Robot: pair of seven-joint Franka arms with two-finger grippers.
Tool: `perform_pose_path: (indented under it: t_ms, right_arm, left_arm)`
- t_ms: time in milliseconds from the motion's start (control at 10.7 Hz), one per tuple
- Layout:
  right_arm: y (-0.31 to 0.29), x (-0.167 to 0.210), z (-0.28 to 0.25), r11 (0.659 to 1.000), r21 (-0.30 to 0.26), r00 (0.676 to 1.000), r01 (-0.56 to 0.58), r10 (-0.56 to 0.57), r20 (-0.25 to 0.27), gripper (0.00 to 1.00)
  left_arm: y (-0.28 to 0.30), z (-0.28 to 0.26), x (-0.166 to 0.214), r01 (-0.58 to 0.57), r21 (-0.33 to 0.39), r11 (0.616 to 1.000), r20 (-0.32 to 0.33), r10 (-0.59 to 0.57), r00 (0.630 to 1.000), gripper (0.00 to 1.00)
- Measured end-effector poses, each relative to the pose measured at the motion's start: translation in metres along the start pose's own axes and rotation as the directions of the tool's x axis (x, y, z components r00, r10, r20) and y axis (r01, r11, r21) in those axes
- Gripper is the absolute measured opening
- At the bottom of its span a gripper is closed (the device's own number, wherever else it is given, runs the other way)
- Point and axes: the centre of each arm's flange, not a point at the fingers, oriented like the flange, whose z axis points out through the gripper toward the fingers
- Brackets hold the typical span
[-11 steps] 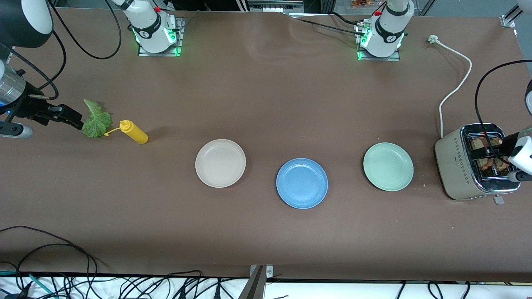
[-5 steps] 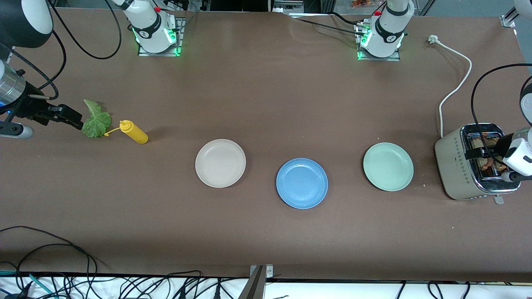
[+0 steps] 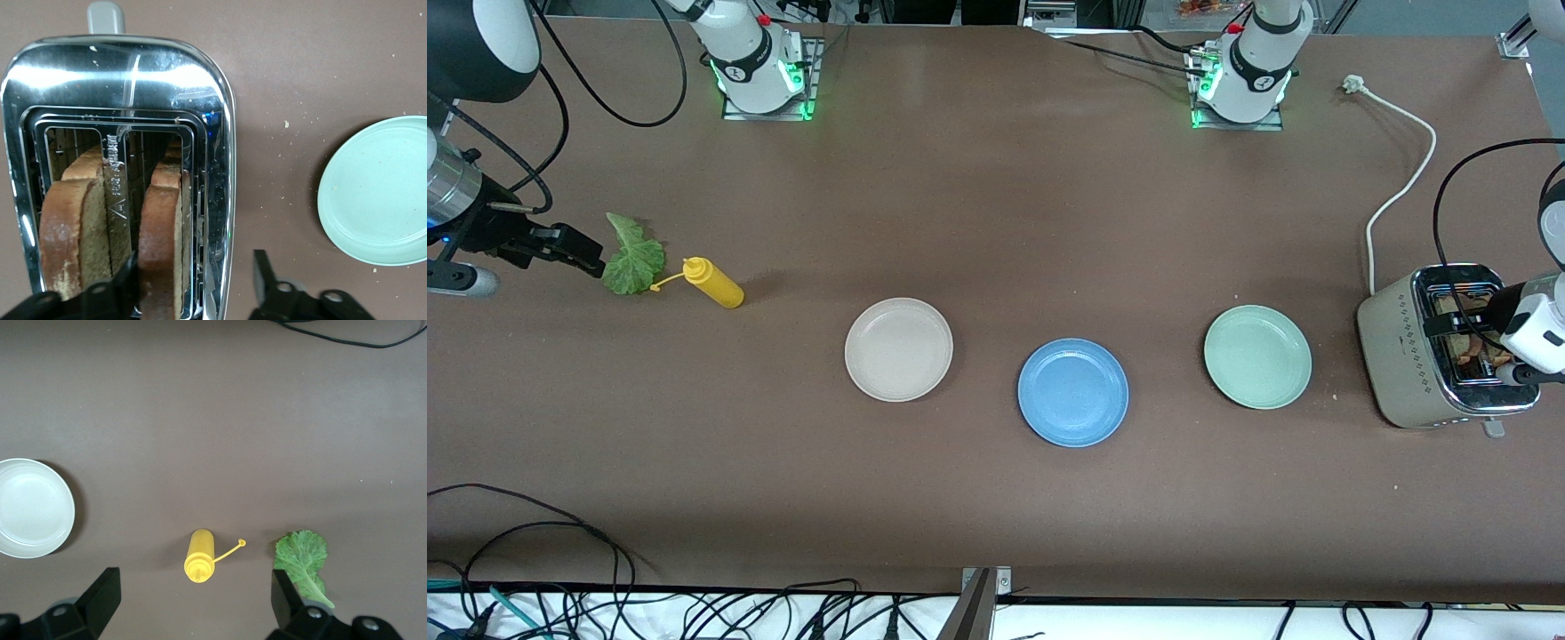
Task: Make sandwich in blue plate with both arms
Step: 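Lower the left gripper into the toaster and grasp a bread slice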
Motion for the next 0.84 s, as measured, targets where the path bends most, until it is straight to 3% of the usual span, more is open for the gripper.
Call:
perform_pose_path:
  t_ms: [187,281,468,842]
  right_arm:
    - [0.0,0.0,0.0,1.0,0.0,1.0,0.0,0.0,0.0,1.0]
    - [0.0,0.0,0.0,1.0,0.0,1.0,0.0,0.0,0.0,1.0]
    - [0.0,0.0,0.0,1.0,0.0,1.0,0.0,0.0,0.0,1.0]
    - [0.0,0.0,0.0,1.0,0.0,1.0,0.0,0.0,0.0,1.0]
  left_arm:
    - [-0.0014,-0.0007,-0.0003,-0.001,0.0,1.0,-0.001,0.001,1.0,0.45]
    - [-0.0026,-0.0012,-0.0005,-0.002,0.0,1.0,-0.002,0.002,1.0,0.44]
    - [-0.0035,-0.0016,-0.0006,-0.005,0.001,1.0,-0.003,0.005,1.0,0.31]
    - [-0.0061,-0.0046,-0.0012,-0.003,0.002,1.0,-0.001,0.003,1.0,0.16]
